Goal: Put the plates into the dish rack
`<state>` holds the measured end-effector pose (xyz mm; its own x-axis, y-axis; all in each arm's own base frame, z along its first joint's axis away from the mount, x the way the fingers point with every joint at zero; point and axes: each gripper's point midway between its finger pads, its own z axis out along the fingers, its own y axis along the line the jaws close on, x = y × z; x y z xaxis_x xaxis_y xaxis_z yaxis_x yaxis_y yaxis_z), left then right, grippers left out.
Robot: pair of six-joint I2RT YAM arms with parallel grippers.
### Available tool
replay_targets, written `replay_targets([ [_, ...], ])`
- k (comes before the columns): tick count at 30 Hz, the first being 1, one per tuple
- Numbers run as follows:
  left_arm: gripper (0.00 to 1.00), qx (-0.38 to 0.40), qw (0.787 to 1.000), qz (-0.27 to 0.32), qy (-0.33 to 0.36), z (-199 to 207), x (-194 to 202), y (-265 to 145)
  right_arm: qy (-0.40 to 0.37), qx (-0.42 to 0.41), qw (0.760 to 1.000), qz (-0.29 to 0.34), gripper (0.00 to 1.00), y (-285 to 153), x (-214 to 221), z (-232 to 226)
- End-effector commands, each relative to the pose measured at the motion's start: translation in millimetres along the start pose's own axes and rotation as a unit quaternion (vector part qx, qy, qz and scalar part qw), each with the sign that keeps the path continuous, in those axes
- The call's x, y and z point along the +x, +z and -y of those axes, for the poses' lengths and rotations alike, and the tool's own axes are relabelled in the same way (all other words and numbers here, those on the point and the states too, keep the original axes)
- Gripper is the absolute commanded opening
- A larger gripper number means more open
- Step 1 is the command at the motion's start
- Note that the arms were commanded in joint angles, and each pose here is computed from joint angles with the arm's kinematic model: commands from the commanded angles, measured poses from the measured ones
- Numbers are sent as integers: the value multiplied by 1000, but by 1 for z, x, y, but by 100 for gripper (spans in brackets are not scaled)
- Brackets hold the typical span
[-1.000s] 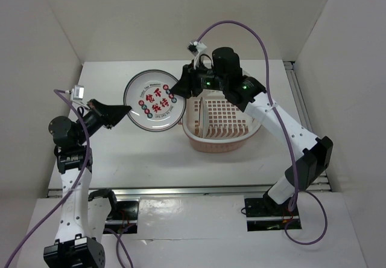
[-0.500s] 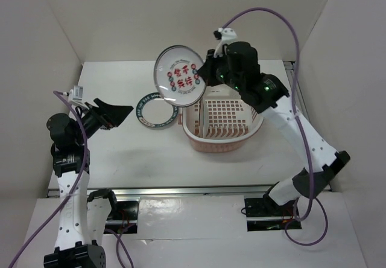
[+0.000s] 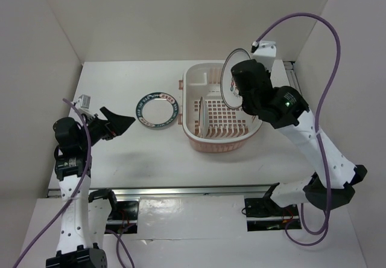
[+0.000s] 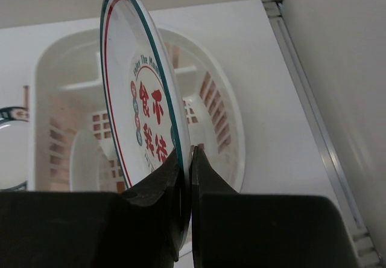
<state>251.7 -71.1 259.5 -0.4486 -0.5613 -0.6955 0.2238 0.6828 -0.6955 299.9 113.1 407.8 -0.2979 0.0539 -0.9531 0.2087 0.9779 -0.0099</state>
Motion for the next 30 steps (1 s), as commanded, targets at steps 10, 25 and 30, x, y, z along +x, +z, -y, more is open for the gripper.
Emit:
replay_targets([
  [10,100,-36,999,0,-2,-14,0,1,-36,78,996,-13,0,25,38,-2],
  [25,100,-38,999,-2,-5,-14,0,1,-64,38,995,-59,0,51,97,-43],
  [30,100,-38,999,-2,-5,-14,0,1,-66,33,995,-68,0,49,113,-51],
])
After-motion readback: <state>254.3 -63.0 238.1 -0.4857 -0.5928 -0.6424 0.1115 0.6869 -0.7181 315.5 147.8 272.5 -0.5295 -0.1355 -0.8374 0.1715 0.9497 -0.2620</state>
